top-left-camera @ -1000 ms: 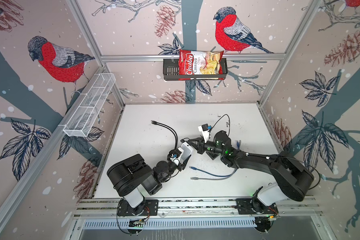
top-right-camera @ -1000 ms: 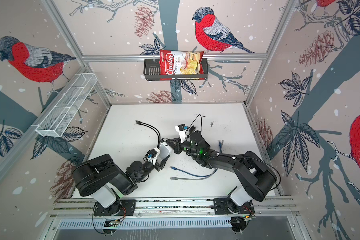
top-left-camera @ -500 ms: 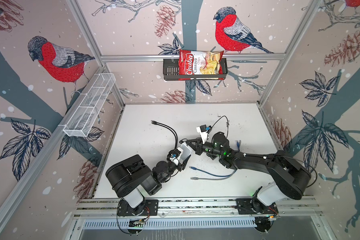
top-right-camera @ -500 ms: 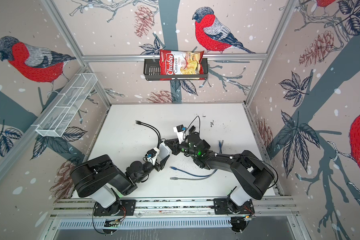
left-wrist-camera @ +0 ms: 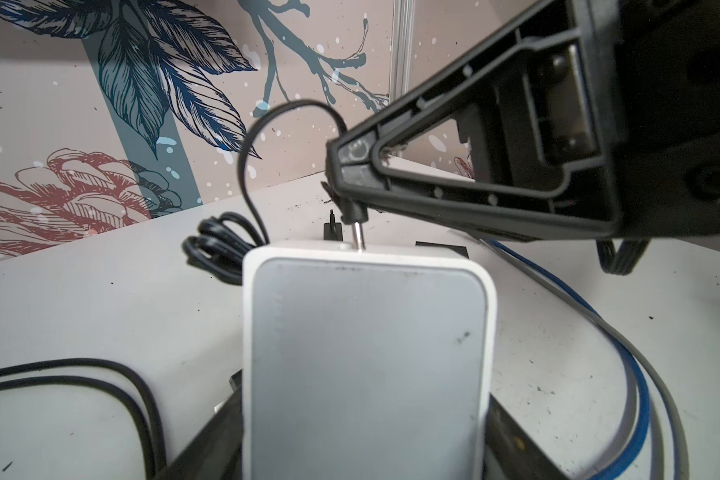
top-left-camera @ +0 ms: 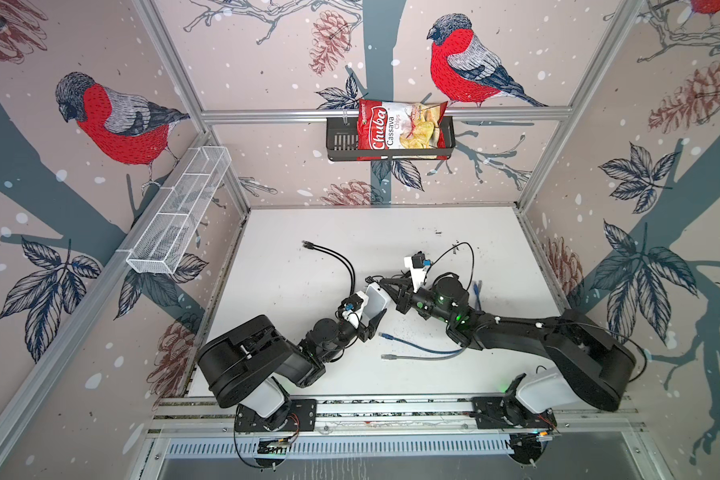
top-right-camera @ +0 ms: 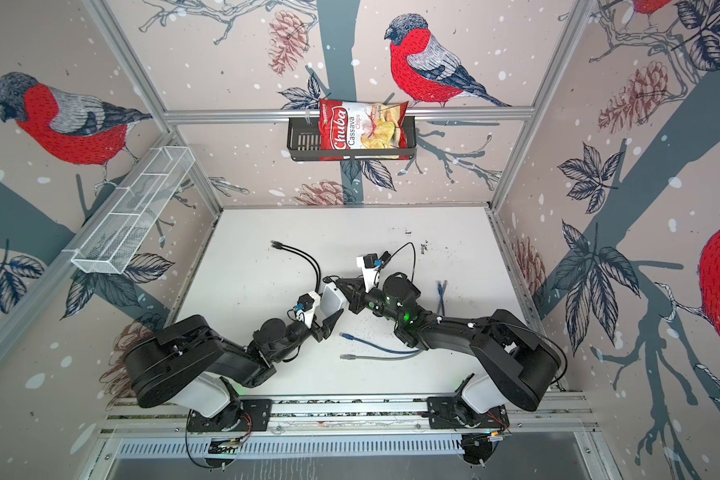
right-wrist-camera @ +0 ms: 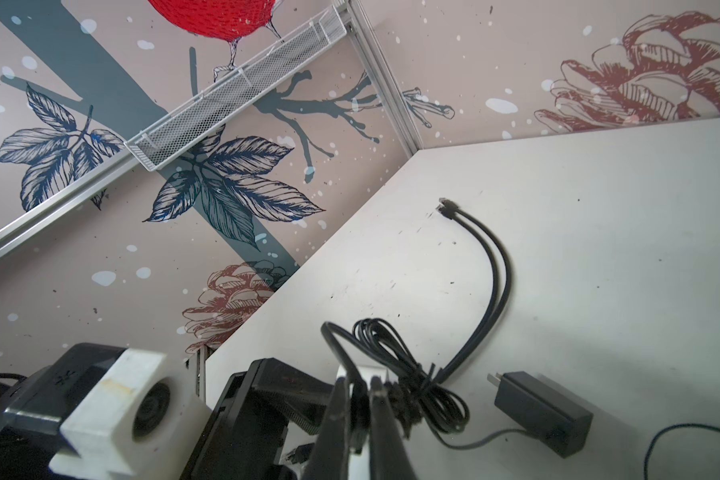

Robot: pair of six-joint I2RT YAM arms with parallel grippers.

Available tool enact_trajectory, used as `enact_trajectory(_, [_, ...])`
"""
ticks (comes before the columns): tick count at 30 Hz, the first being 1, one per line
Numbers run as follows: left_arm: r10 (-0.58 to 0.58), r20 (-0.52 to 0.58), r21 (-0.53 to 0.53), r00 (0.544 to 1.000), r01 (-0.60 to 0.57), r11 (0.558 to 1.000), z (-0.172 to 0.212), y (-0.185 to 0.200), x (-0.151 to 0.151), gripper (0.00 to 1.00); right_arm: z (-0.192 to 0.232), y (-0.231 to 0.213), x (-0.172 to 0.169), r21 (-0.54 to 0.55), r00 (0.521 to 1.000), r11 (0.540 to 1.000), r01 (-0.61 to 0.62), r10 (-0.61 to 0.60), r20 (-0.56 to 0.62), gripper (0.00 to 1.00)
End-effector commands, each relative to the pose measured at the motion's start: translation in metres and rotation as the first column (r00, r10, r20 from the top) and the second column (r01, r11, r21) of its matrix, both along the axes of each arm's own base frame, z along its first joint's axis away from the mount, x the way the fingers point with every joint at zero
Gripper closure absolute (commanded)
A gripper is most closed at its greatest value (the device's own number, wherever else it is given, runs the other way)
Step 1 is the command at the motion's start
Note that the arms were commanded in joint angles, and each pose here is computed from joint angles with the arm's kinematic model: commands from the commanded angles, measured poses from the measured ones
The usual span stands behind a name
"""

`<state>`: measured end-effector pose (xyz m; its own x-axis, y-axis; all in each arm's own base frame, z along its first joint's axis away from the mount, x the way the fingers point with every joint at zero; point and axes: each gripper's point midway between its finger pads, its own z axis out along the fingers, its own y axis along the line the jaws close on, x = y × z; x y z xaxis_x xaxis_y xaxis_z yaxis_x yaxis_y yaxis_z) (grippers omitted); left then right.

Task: Insert the plug into the switch port
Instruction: 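Align the adapter's barrel plug with the router's back port using the right gripper, then lower the barrel plug tip into the router's top port with the right gripper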

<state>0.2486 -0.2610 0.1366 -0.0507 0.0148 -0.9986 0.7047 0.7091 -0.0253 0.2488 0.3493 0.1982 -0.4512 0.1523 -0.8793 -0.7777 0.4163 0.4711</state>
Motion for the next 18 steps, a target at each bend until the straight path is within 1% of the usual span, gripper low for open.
enact_trajectory(1, [0.012,0.051,-0.089,0.999,-0.008,0.996,0.029,-0.002,0.004,0.62,-0.009,0.002,-0.01,-0.026,0.999,0.999,-0.04,0.04,-0.017,0.99])
enact_trajectory(8, [0.025,0.043,-0.076,0.999,-0.021,0.997,0.028,0.0,0.005,0.62,-0.013,0.009,-0.016,-0.068,0.998,0.996,-0.058,0.059,0.001,1.0])
enact_trajectory(14, [0.026,0.056,-0.068,0.998,-0.022,0.997,0.029,0.002,0.004,0.63,-0.023,0.005,-0.007,-0.134,1.0,0.991,0.003,-0.001,0.013,1.0])
enact_trajectory(18, [0.027,0.063,-0.07,0.998,-0.022,0.997,0.028,0.005,0.001,0.64,-0.02,0.003,0.001,-0.133,0.999,0.991,0.03,-0.026,0.027,1.0])
